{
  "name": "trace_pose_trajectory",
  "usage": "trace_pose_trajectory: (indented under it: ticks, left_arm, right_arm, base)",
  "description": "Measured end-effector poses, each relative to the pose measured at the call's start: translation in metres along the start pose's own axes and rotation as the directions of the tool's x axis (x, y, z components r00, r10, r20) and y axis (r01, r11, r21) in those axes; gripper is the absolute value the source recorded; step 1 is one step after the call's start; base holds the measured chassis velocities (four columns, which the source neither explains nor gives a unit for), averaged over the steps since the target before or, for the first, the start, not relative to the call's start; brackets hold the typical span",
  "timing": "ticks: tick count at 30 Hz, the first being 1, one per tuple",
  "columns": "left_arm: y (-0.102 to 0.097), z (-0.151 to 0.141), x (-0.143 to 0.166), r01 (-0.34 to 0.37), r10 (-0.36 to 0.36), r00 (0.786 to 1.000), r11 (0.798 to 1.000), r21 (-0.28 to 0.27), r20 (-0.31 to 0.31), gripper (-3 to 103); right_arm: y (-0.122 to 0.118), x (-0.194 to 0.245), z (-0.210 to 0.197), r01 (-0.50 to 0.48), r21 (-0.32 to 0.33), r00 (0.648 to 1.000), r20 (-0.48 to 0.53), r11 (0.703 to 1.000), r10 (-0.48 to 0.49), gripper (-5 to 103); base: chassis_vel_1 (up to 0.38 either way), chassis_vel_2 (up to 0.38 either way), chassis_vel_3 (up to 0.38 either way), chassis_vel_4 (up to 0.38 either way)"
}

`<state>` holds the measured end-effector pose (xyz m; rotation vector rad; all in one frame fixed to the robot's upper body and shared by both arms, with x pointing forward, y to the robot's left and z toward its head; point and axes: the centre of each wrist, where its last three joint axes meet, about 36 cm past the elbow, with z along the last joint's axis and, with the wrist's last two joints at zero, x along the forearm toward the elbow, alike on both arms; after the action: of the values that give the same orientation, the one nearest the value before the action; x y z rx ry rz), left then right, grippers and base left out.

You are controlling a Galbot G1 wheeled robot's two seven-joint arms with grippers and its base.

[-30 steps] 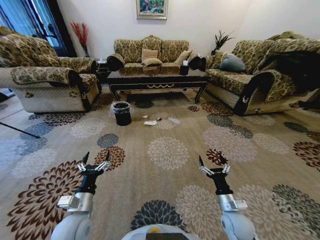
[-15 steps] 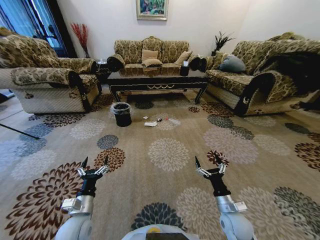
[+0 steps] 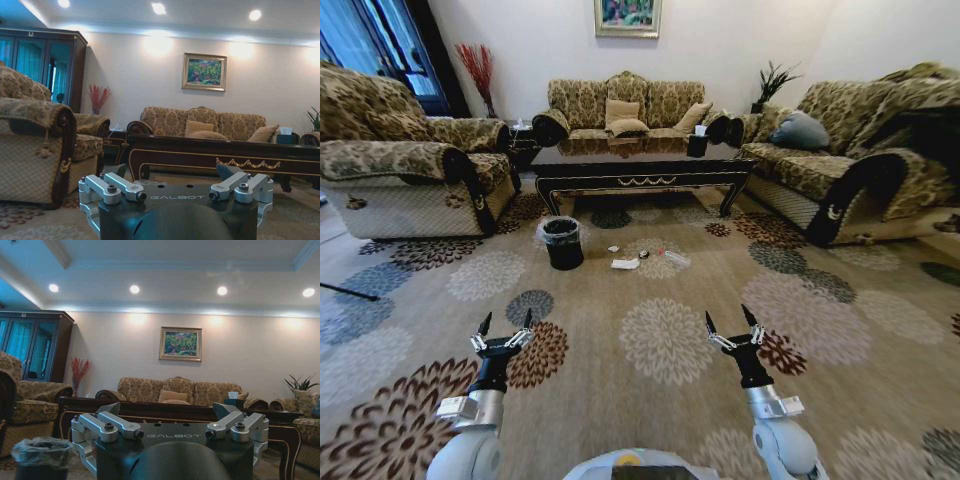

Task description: Move to the front of the table and pick up the trash from the floor, then place it into the trash bin.

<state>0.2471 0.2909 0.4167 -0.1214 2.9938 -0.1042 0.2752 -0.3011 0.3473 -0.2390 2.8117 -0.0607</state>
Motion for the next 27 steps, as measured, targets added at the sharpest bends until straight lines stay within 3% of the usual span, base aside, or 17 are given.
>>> trace_pose_trajectory:
  ticks: [27]
  left_arm:
    - [0.0020,0.0027,0.0034,0.003,-0.003,1.000,1.000,0.000,-0.008,100]
  right_arm:
    - [0.0023,0.0043,0.0002,-0.010,-0.004,1.000,-0.004,1.000,0.010,100]
  base:
    - [-0.348,0.353,0.359,-0.356]
